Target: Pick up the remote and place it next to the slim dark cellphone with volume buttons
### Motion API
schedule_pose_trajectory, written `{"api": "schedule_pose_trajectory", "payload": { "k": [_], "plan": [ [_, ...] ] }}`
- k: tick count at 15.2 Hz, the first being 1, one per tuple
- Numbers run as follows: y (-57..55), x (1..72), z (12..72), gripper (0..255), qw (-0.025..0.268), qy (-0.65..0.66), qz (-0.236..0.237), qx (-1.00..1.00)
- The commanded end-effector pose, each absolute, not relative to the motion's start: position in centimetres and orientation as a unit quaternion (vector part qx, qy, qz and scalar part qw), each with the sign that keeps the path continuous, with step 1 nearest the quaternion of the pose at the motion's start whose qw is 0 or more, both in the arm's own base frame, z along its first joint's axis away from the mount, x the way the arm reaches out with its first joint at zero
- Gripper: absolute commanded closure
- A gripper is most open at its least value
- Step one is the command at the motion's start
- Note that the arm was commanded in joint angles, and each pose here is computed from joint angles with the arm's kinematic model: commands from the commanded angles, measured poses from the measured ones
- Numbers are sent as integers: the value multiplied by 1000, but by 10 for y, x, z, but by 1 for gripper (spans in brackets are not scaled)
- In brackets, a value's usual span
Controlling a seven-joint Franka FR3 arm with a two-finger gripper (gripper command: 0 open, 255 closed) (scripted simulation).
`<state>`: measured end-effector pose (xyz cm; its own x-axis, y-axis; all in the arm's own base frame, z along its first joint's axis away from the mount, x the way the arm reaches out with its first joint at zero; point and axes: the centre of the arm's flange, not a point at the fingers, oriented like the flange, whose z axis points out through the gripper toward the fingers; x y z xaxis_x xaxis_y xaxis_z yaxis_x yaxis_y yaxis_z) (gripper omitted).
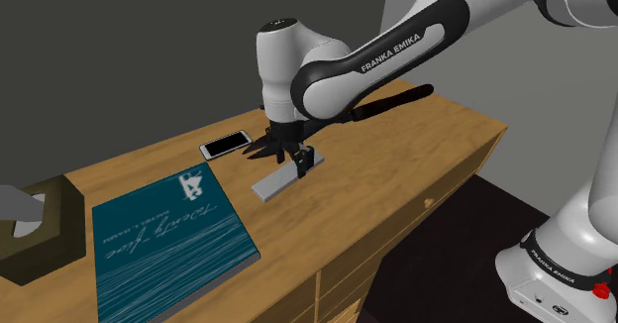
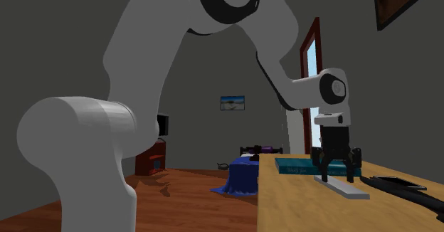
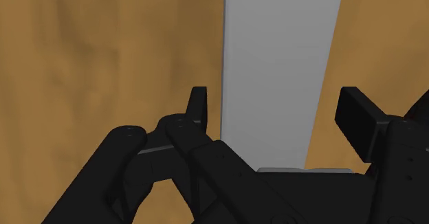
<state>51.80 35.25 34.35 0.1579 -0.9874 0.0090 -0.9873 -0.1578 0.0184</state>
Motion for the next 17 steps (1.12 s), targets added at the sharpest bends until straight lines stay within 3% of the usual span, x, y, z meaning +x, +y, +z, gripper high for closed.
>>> {"api": "schedule_pose_trajectory", "payload": {
  "k": [1,5,9,17],
  "plan": [
    [353,518,344,0,10,-649,-3,761],
    [353,518,344,0,10,-649,-3,761],
    [353,519,394,0,10,-649,-3,761],
    [353,519,394,0,10,-649,-2,761]
  ]
}}
